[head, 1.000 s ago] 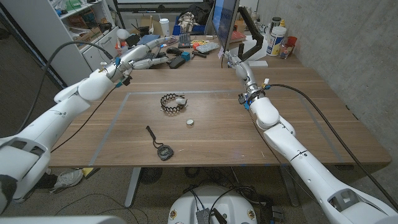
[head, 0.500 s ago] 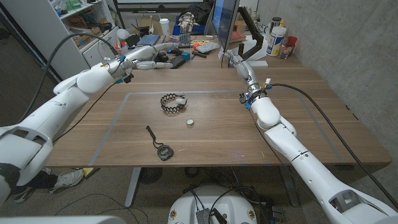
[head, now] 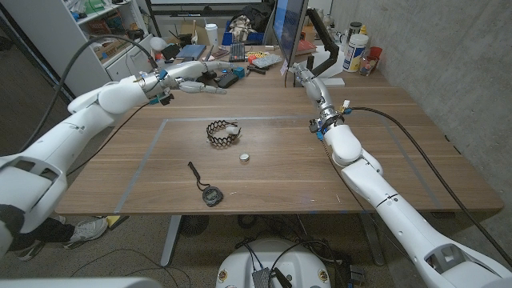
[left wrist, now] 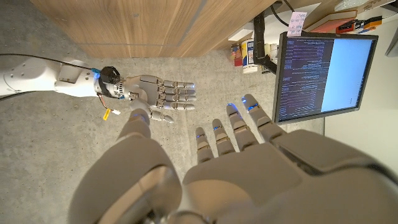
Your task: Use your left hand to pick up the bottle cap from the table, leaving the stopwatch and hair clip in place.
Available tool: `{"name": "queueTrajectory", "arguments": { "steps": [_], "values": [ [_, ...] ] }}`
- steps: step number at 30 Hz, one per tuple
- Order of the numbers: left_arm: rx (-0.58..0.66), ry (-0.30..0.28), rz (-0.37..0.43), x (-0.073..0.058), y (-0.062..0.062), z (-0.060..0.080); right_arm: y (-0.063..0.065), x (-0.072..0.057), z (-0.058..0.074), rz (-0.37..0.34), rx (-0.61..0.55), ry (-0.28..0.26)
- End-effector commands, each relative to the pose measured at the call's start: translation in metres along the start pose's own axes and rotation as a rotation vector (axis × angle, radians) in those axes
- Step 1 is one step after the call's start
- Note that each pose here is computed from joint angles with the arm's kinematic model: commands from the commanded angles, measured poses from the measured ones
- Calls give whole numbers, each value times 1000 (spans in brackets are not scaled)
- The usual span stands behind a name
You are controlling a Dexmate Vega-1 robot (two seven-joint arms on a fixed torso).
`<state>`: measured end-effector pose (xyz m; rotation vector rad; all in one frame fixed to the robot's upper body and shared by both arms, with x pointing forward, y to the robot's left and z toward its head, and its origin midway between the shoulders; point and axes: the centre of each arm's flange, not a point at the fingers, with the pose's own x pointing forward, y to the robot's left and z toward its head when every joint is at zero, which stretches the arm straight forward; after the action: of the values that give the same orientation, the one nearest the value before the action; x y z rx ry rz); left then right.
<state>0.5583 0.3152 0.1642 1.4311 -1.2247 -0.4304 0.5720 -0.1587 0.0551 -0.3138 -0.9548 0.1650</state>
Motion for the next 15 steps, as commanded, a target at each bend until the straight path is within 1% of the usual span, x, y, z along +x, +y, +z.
{"name": "queueTrajectory", "arguments": {
  "steps": [1, 6, 13, 15],
  "values": [
    [54, -33, -93, 9, 2, 8, -4, 0, 0, -6, 0, 0],
    [70, -42, -126, 12, 1, 10, -5, -2, -1, -3, -2, -5],
    [87, -53, -165, 16, 0, 13, -7, -5, -3, -18, 4, 1],
    [97, -59, -188, 18, 0, 15, -8, -7, -3, -24, 4, 1]
  ]
}}
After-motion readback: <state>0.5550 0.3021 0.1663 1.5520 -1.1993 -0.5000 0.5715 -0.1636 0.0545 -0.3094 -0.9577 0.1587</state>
